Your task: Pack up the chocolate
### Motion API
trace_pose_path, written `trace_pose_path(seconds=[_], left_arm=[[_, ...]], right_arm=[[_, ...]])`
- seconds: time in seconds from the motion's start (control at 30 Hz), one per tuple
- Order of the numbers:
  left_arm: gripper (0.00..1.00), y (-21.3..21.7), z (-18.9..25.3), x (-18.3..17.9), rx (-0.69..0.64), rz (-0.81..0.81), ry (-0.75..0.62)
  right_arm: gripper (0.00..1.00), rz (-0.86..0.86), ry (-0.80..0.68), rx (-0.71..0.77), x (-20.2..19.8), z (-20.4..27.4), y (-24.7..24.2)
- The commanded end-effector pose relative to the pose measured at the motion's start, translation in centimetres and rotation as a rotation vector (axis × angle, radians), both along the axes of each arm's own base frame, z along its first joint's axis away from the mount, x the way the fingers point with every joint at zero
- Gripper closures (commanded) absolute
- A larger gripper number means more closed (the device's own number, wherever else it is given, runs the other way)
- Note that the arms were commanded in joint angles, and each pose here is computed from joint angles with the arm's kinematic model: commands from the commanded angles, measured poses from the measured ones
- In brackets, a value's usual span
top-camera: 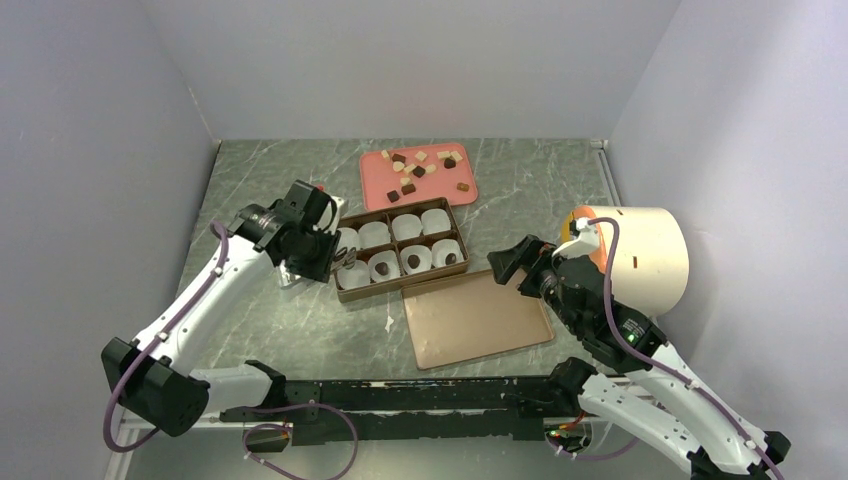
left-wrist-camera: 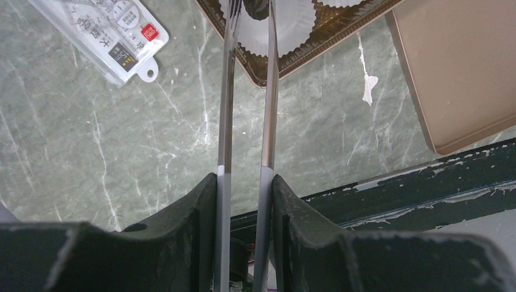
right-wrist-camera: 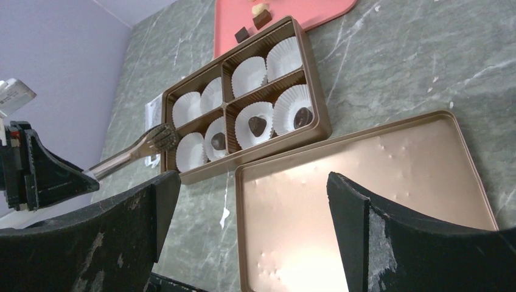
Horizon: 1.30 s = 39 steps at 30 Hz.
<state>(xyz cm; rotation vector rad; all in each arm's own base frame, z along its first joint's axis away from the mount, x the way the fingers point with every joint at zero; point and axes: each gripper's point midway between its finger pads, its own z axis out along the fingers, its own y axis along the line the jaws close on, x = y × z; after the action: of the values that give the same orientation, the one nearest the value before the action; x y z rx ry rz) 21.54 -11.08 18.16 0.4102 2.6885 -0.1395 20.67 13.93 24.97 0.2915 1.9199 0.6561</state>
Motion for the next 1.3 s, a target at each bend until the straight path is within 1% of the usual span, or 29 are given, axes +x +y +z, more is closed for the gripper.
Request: trace_pose_path(seconds=[0.0, 0.53, 0.67, 0.87, 1.03, 1.13, 1.27], left_arm=[[0.73, -0.6, 0.3, -0.2, -0.033, 0.008, -0.011], [0.68, -0.7, -1.0, -0.2, 0.004, 0.006, 0.023], [0.64, -0.7, -0.9, 0.0, 0.007, 0.011, 0.015], [0.63, -0.9, -1.3, 0.1, 0.003, 0.004, 0.021], [0.59, -1.0, -1.1, 0.2, 0.002, 0.000, 0.013], [0.58, -0.9, -1.1, 0.4, 0.008, 0.001, 0.006], [0.60, -1.0, -0.7, 0.5, 0.005, -0.001, -0.003]], right_arm=[[0.04, -0.006, -0.028, 0.015, 0.3, 0.8, 0.0], [0.04, -0.008, -0.039, 0.013, 0.0, 1.0, -0.3], [0.03, -0.008, -0.042, 0.013, 0.0, 1.1, -0.5], [0.04, -0.003, -0.043, 0.005, 0.1, 1.2, -0.3], [0.03, 0.000, -0.044, 0.006, 0.2, 1.3, -0.2], [0.03, -0.001, -0.041, 0.007, 0.2, 1.2, -0.1], [0.03, -0.002, -0.040, 0.009, 0.2, 1.2, -0.1]])
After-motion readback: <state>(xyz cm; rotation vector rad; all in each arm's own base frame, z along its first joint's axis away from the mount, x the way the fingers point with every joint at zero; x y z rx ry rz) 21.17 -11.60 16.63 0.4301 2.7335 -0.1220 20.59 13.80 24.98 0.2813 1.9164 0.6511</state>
